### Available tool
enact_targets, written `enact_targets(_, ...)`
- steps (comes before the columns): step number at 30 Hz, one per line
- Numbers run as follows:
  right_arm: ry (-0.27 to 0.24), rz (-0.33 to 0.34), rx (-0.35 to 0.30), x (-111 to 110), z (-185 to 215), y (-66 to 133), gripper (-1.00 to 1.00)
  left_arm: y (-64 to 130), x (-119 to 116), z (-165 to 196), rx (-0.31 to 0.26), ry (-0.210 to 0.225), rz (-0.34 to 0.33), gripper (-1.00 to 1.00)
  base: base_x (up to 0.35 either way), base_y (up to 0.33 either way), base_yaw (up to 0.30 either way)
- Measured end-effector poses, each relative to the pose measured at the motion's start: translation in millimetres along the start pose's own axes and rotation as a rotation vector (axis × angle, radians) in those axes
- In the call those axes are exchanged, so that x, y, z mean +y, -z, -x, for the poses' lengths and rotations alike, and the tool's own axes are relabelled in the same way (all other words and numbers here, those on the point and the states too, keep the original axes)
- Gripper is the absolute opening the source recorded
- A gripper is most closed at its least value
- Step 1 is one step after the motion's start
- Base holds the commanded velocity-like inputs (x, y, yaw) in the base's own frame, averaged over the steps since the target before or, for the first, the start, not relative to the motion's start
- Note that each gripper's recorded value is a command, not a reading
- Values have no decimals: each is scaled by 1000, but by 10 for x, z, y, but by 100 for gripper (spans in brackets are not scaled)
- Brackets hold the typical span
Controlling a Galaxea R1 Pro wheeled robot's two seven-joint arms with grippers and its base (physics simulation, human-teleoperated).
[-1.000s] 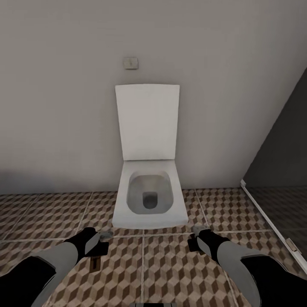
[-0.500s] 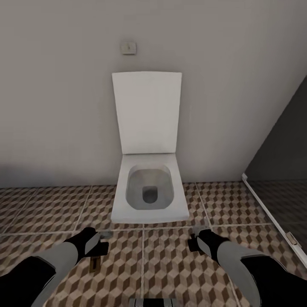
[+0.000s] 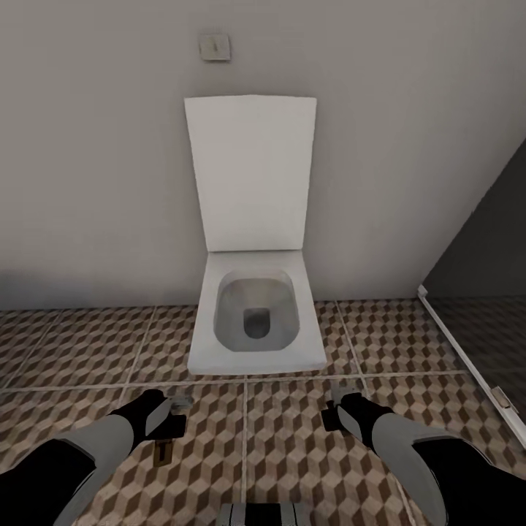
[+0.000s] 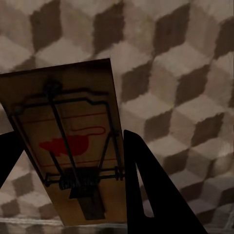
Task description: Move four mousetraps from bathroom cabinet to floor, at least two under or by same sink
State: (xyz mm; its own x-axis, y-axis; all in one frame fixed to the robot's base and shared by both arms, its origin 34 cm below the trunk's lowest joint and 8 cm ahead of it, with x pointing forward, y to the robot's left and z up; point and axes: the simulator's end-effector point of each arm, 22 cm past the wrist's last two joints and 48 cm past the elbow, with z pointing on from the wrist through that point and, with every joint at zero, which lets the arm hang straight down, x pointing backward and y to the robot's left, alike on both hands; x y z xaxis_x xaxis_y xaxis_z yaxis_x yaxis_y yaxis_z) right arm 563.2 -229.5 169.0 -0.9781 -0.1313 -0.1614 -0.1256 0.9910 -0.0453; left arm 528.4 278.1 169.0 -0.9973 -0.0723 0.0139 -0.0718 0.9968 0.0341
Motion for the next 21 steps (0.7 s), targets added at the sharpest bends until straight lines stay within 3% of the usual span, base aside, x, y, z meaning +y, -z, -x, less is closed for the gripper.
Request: enact_targets(21,4,11,85,56,-361,-365,-100,-395,-3,-283,82,-6,5,-100,0,0,0)
